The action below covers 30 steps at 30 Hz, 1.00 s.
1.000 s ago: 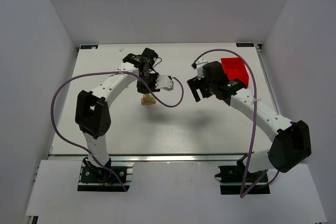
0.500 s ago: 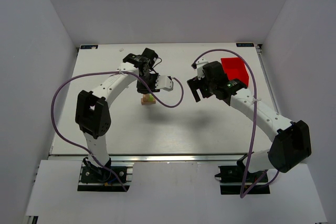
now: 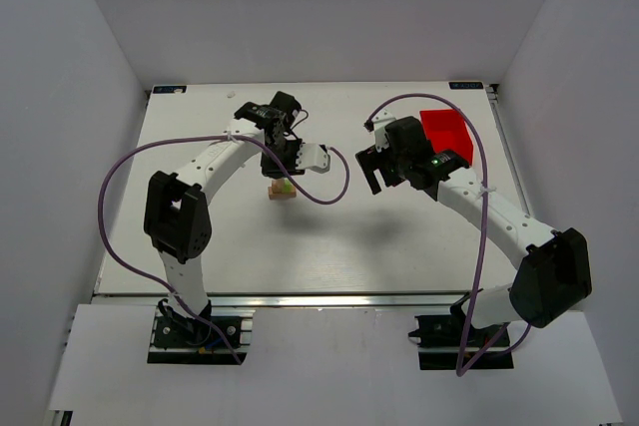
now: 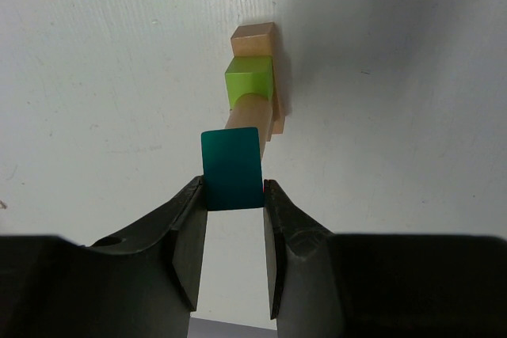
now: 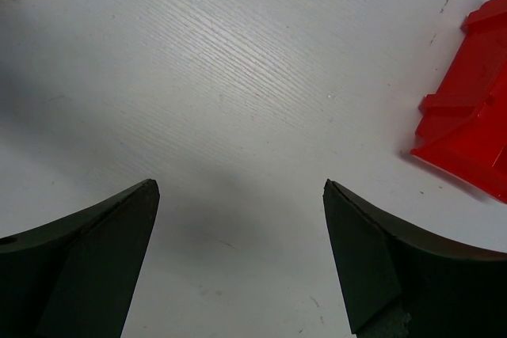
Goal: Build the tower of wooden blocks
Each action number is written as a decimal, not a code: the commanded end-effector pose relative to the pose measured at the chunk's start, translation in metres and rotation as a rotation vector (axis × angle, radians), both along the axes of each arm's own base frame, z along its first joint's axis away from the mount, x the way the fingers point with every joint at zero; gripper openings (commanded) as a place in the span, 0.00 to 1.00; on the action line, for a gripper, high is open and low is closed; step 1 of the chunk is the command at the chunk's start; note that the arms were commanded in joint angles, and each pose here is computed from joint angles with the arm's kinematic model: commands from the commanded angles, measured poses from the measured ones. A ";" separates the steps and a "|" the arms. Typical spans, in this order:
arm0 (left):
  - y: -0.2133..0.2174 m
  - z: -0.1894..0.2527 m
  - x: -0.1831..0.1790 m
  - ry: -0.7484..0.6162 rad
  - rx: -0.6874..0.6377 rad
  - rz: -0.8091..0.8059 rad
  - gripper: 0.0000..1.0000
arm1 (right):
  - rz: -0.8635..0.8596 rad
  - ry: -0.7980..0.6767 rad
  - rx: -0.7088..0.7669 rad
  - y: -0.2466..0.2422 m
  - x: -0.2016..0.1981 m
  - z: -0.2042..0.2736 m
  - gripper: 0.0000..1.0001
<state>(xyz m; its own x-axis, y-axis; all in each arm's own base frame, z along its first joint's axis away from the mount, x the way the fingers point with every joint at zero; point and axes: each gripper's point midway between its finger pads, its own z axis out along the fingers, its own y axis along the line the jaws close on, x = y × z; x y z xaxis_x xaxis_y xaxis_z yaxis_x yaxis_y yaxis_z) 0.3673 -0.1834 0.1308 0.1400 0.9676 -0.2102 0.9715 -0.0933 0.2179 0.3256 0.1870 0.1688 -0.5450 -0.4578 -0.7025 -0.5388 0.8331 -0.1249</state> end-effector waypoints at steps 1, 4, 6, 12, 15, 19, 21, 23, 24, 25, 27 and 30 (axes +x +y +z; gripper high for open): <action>-0.003 0.005 -0.003 -0.007 -0.017 -0.018 0.08 | 0.002 -0.032 0.004 0.003 0.006 0.015 0.89; -0.002 0.005 -0.004 -0.007 -0.012 -0.017 0.10 | -0.001 -0.033 0.004 0.002 0.007 0.016 0.89; -0.002 0.004 -0.004 -0.007 -0.013 -0.018 0.13 | 0.004 -0.032 0.006 0.004 0.006 0.015 0.89; -0.002 0.005 0.002 -0.027 -0.015 -0.002 0.21 | 0.006 -0.026 0.007 0.003 0.004 0.013 0.89; -0.002 0.004 0.001 -0.028 -0.011 -0.001 0.28 | 0.008 -0.026 0.009 0.004 0.004 0.014 0.89; -0.002 0.008 0.001 -0.030 -0.012 -0.001 0.41 | 0.005 -0.031 0.008 0.002 0.005 0.014 0.89; -0.001 0.009 0.001 -0.031 -0.013 0.002 0.43 | 0.003 -0.034 0.009 0.003 0.005 0.015 0.89; 0.000 0.010 0.002 -0.034 -0.011 0.004 0.43 | 0.004 -0.034 0.008 0.003 0.005 0.015 0.89; 0.000 0.010 0.001 -0.033 -0.011 0.004 0.43 | 0.004 -0.034 0.009 0.002 0.005 0.015 0.89; 0.001 0.010 0.000 -0.031 -0.010 0.006 0.43 | 0.004 -0.033 0.010 0.003 0.005 0.015 0.89; -0.001 0.014 -0.001 -0.028 -0.023 0.000 0.43 | 0.002 -0.035 0.010 0.002 0.005 0.015 0.89; -0.002 0.017 -0.001 -0.032 -0.028 0.001 0.43 | 0.003 -0.039 0.012 0.002 0.004 0.016 0.89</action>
<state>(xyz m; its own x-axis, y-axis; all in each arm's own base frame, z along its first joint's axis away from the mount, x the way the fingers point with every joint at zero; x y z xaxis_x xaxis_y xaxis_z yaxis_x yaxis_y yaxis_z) 0.3693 -0.1824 0.1289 0.1316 0.9701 -0.2039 0.9705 -0.0842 0.2257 0.3259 0.1865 0.1688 -0.5451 -0.4578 -0.7023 -0.5371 0.8340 -0.1268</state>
